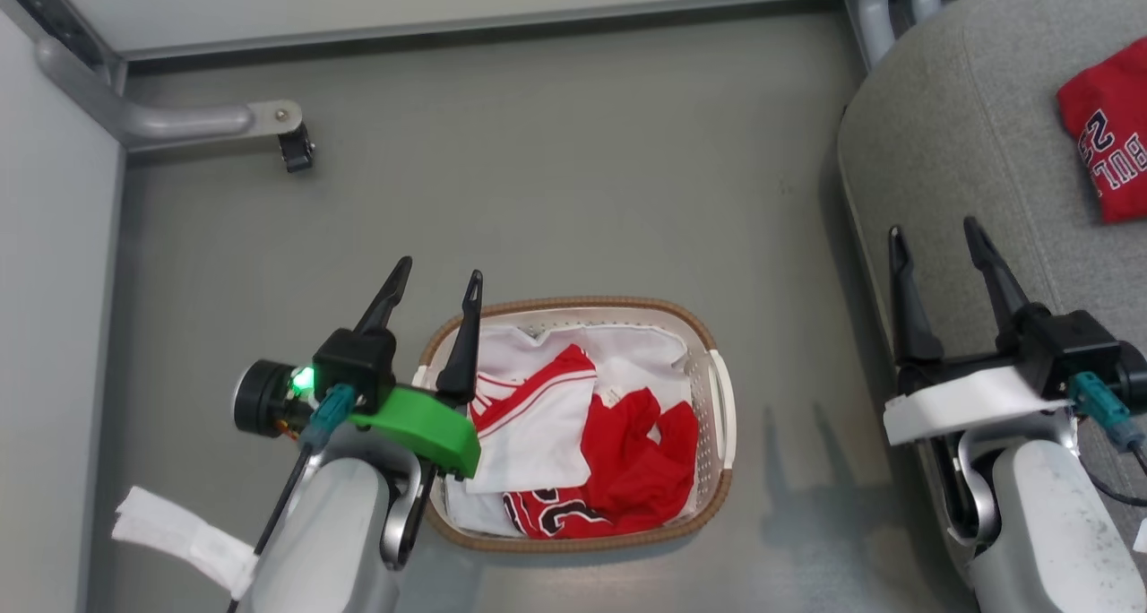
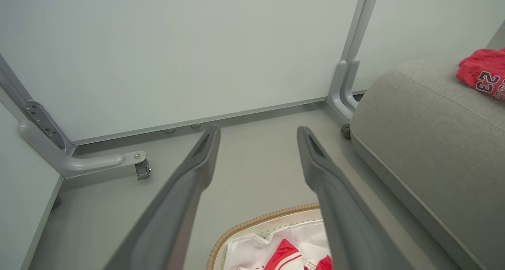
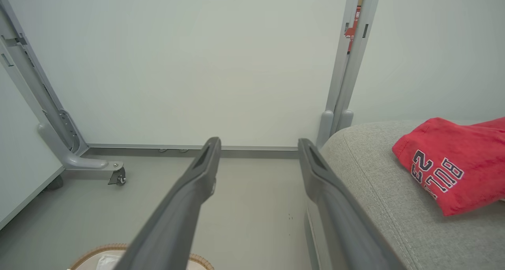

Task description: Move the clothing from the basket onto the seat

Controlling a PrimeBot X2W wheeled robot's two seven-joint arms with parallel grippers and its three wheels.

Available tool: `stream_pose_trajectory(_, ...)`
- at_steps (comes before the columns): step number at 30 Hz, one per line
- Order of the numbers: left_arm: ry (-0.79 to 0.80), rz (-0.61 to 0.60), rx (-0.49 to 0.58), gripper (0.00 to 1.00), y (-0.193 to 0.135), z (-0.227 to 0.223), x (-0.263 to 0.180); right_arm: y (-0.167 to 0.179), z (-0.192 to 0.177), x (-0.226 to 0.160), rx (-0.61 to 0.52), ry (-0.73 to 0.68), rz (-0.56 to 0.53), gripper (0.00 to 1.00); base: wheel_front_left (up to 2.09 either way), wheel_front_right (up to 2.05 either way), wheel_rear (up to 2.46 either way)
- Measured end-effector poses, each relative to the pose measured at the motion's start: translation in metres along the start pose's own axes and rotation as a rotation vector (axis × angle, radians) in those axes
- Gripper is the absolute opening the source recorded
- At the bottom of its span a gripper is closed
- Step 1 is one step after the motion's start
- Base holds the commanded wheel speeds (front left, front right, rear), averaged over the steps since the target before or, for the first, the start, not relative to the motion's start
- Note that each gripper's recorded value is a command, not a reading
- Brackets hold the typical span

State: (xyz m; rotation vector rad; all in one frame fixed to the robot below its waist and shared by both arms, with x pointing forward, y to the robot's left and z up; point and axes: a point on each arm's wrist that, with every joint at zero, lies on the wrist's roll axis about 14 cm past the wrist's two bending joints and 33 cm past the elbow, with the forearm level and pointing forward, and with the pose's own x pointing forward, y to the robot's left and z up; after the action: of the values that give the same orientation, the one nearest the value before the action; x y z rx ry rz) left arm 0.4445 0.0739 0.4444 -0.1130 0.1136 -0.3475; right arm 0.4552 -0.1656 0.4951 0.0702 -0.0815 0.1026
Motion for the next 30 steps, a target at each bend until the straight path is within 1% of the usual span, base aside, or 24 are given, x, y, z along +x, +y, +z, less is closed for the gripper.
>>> stream_pose_trajectory(6, 0.175, -0.080, 0.033, 1.00, -0.009, -0.057, 0.032, -0.012, -0.021, 0.020, -0.004, 0.026, -0.023, 1.00, 0.00, 0.00, 0.00)
stream_pose_trajectory(8, 0.254, -0.110, 0.044, 1.00, -0.013, -0.084, 0.037, -0.013, -0.032, 0.026, 0.003, 0.041, -0.023, 1.00, 0.00, 0.00, 0.00)
stream_pose_trajectory(9, 0.322, -0.135, 0.049, 1.00, -0.017, -0.107, 0.039, -0.015, -0.040, 0.031, 0.010, 0.053, -0.024, 1.00, 0.00, 0.00, 0.00)
stream_pose_trajectory(14, 0.516, -0.212, 0.080, 1.00, -0.025, -0.171, 0.035, -0.022, -0.065, 0.037, 0.022, 0.094, -0.035, 1.00, 0.00, 0.00, 0.00)
stream_pose_trajectory(19, 0.674, -0.296, 0.140, 1.00, -0.029, -0.225, 0.026, -0.028, -0.089, 0.040, 0.030, 0.138, -0.043, 1.00, 0.00, 0.00, 0.00)
stream_pose_trajectory(21, 0.731, -0.345, 0.147, 1.00, -0.039, -0.245, 0.020, -0.030, -0.098, 0.040, 0.033, 0.157, -0.047, 1.00, 0.00, 0.00, 0.00)
stream_pose_trajectory(25, 0.813, -0.428, 0.141, 1.00, -0.058, -0.276, 0.006, -0.038, -0.112, 0.037, 0.033, 0.187, -0.064, 1.00, 0.00, 0.00, 0.00)
stream_pose_trajectory(30, 0.864, -0.538, 0.149, 1.00, -0.082, -0.301, -0.003, -0.048, -0.126, 0.033, 0.026, 0.220, -0.083, 1.00, 0.00, 0.00, 0.00)
